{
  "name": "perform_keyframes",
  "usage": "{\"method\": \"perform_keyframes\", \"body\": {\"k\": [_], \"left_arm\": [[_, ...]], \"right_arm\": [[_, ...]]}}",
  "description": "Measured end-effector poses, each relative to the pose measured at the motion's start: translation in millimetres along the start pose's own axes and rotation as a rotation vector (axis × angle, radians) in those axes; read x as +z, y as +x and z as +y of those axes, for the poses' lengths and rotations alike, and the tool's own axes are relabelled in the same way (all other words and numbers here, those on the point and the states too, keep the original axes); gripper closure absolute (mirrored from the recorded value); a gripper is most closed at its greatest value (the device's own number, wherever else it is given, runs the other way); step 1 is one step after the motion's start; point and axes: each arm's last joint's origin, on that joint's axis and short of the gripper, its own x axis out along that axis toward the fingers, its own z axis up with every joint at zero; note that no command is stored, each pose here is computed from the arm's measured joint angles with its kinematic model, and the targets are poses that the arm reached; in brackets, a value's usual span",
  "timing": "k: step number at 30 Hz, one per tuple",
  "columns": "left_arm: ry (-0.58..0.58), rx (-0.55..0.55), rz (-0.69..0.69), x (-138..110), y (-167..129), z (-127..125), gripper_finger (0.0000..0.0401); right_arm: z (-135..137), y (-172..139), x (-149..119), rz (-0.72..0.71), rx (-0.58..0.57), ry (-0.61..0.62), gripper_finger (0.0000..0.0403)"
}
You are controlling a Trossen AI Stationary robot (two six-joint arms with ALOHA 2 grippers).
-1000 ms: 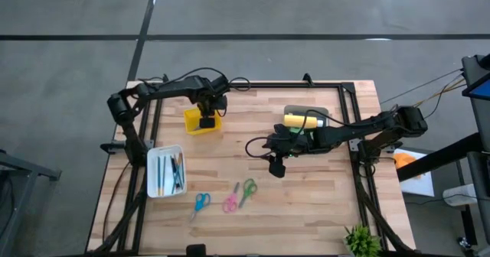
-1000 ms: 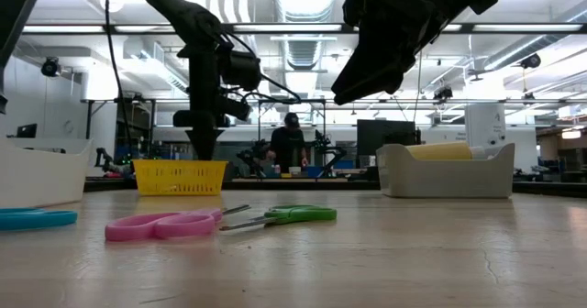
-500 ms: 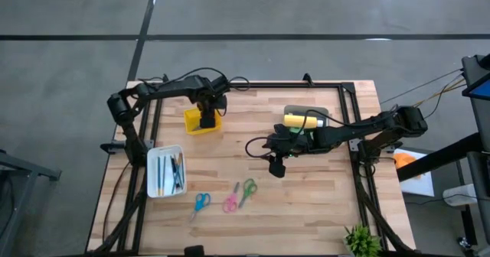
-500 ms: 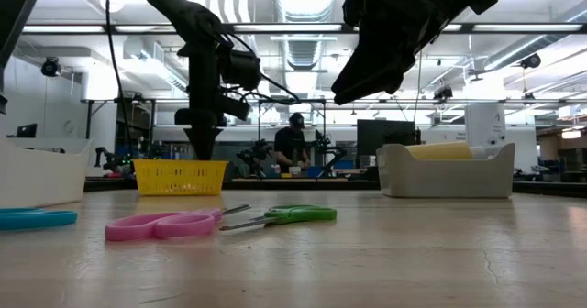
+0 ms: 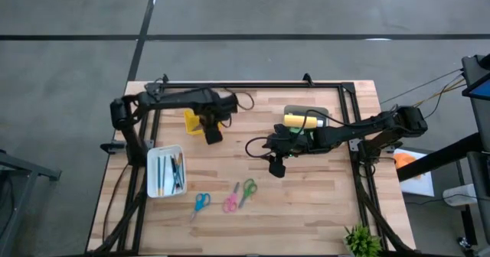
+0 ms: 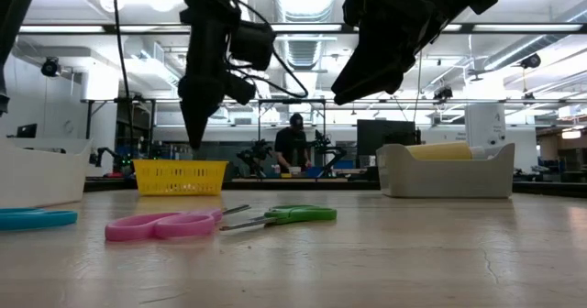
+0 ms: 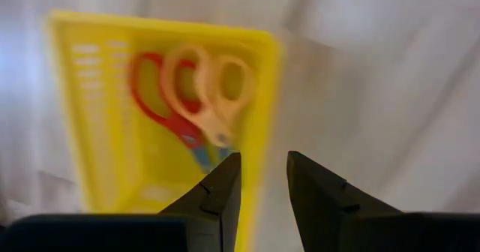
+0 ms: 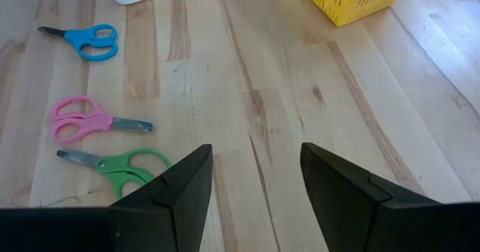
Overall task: Pick & Place Paint Supplies
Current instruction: Put the blue scissors into the yellow bin
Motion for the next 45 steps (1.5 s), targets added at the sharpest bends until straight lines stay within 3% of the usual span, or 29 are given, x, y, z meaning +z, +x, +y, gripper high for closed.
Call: {"method": "perform_keyframes", "body": {"k": [17,28,37,45], "left_arm": [[-0.127,-0.017,0.018,-27,-13,-122,0.029],[-0.322,-0.032,-0.009,-60,-11,-184,0.029],[-0.4,-0.16,-0.118,-73,-14,-228,0.029],[-0.509,-0.265,-0.08,-91,2,-251,0.029]], "right_arm": [[0,0,0,0.0,0.0,0.0,0.0202],[0,0,0,0.0,0.0,0.0,0.0202],[0,0,0,0.0,0.0,0.0,0.0202],[0,0,0,-0.001,0.0,0.0,0.0202]]}}
